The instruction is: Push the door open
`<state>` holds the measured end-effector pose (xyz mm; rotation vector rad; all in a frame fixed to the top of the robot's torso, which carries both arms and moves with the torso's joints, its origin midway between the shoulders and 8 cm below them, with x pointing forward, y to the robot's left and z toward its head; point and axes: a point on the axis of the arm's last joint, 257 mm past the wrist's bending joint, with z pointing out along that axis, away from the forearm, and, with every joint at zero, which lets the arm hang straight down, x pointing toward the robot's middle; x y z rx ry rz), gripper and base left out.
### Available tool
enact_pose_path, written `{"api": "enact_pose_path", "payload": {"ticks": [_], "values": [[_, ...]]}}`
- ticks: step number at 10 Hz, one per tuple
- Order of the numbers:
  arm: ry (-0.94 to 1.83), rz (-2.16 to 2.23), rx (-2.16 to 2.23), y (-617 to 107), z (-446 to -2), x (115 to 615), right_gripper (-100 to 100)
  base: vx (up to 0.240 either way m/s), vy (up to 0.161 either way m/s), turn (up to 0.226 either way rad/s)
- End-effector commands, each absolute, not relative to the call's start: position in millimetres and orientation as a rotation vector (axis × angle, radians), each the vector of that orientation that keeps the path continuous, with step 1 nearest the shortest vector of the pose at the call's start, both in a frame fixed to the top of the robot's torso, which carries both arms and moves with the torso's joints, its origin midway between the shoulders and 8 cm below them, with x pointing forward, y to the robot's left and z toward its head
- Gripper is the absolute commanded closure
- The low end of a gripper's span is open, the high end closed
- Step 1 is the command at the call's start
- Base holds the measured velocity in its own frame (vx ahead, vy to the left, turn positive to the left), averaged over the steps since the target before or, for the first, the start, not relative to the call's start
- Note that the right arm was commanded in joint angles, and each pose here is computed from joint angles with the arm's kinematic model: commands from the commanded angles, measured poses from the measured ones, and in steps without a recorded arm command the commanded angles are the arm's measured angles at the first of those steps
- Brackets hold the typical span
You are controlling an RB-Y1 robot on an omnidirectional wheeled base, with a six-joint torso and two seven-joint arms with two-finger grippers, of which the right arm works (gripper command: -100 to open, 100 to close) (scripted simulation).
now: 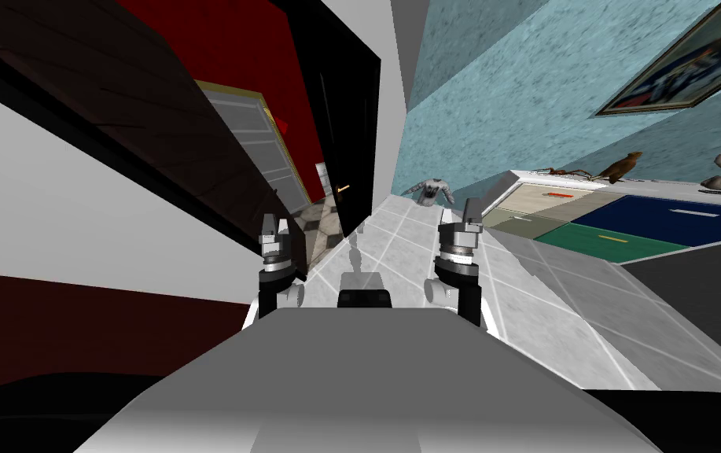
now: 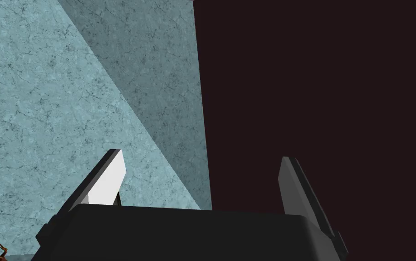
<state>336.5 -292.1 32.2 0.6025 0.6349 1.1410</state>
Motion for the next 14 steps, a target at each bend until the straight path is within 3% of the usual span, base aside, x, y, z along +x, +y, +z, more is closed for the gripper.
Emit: {"api": "enact_pose_path", "payload": {"ticks": [1, 14], "values": [[0.647, 1.176, 0.608, -283.3, 27.7, 343.7, -100, 0.109, 0.074, -0.043], [0.791, 1.513, 0.659, -177.9, -17.6, 400.1, -100, 0.174, -0.002, -0.033]]}}
